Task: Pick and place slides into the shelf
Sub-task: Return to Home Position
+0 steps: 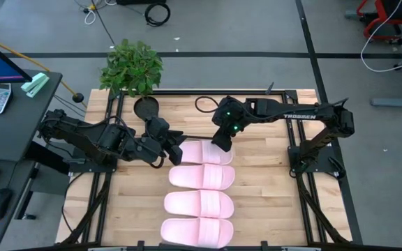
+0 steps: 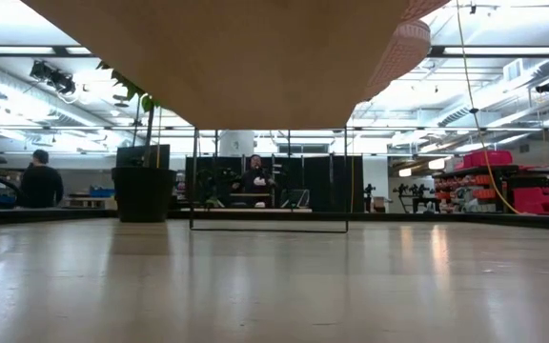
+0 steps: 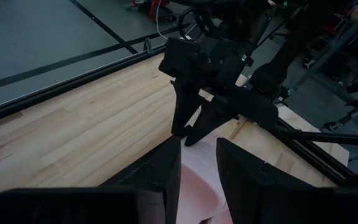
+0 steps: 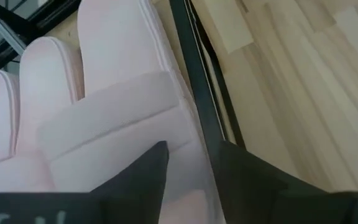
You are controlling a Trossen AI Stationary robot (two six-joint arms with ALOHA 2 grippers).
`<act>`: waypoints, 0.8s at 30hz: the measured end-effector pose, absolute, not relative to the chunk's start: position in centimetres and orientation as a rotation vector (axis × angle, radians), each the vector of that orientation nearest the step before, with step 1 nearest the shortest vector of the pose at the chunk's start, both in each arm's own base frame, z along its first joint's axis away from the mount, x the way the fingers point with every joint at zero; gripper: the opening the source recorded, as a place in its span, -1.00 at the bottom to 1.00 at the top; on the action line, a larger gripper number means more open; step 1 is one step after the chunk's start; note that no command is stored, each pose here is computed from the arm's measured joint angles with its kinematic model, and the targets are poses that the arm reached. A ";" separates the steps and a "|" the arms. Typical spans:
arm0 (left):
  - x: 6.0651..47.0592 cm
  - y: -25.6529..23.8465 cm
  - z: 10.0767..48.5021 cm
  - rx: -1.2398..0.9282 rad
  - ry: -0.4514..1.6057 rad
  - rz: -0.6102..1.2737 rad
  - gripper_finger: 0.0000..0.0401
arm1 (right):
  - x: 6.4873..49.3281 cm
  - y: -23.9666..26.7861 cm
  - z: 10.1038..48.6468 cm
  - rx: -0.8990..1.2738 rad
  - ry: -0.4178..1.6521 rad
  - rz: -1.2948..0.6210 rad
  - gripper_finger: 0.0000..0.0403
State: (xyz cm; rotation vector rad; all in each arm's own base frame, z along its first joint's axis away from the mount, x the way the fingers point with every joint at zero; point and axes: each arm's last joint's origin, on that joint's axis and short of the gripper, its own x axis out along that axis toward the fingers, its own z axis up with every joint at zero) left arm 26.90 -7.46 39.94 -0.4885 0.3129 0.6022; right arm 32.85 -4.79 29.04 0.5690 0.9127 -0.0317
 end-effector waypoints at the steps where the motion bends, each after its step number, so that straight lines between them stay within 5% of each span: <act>1: 26.9 -7.5 39.9 -0.489 0.312 0.602 -0.47 | 32.7 -4.8 29.2 0.569 0.906 -0.032 -0.18; 13: 26.9 -7.5 39.9 -0.488 0.313 0.602 -0.47 | 32.1 -3.3 29.7 0.581 0.940 0.034 -0.57; 24: 26.9 -7.5 39.9 -0.488 0.313 0.602 -0.47 | 27.8 -1.6 33.9 0.505 0.872 -0.037 -0.56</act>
